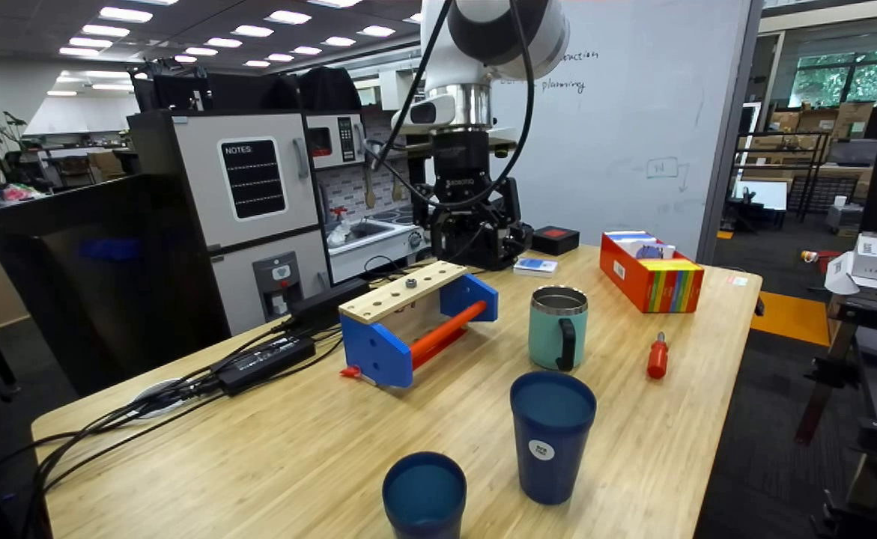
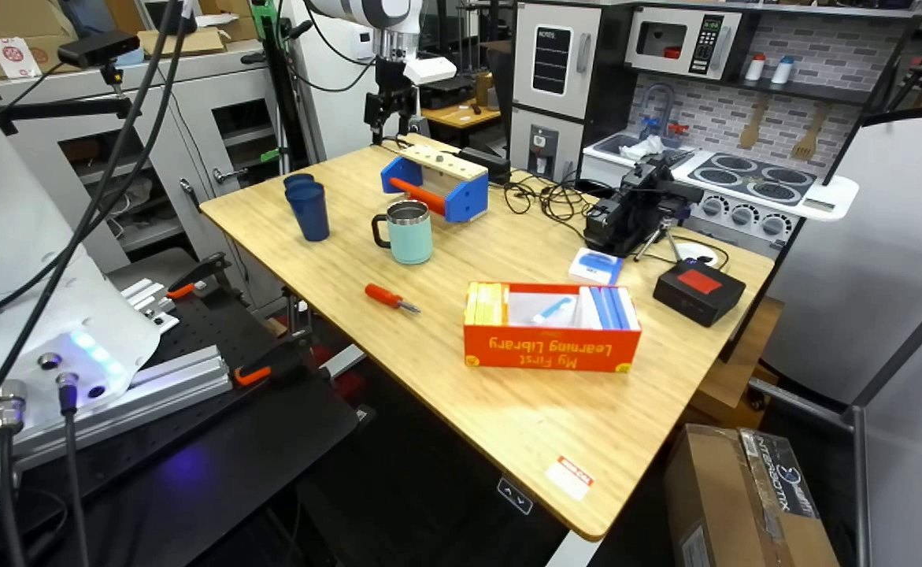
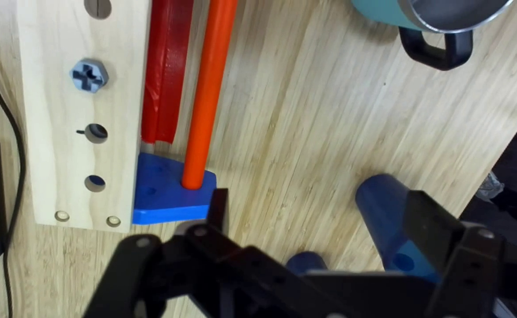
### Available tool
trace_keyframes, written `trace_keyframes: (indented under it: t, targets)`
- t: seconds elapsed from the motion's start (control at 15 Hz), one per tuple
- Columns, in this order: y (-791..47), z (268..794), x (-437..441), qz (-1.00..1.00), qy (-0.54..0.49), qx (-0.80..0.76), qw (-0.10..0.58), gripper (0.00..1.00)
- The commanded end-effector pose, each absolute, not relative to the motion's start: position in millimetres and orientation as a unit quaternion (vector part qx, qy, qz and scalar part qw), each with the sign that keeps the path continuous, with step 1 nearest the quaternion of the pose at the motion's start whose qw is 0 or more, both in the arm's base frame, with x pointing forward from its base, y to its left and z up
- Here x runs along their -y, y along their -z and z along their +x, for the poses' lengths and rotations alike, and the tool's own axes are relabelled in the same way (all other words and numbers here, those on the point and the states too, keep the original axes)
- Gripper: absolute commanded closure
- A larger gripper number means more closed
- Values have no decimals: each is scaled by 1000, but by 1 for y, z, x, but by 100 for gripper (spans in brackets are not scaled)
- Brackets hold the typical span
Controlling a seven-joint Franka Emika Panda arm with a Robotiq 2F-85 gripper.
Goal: Move the blue cup that's closest to the flask to the right side of the flask
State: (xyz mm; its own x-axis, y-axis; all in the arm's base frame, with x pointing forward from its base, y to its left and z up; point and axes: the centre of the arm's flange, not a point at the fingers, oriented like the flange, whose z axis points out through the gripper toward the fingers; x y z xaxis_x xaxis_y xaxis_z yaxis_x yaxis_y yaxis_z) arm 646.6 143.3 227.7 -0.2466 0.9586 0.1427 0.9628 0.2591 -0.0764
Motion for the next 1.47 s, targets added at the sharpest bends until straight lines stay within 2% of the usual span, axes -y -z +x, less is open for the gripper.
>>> trace_keyframes:
  t: [0.0, 0.93, 1.4]
  targets:
    - [-236, 648, -146, -596, -11, 800, 75, 0]
    - [-239, 641, -171, -593, -14, 803, 63, 0]
    - [-178, 608, -259, -646, 0, 760, 75, 0]
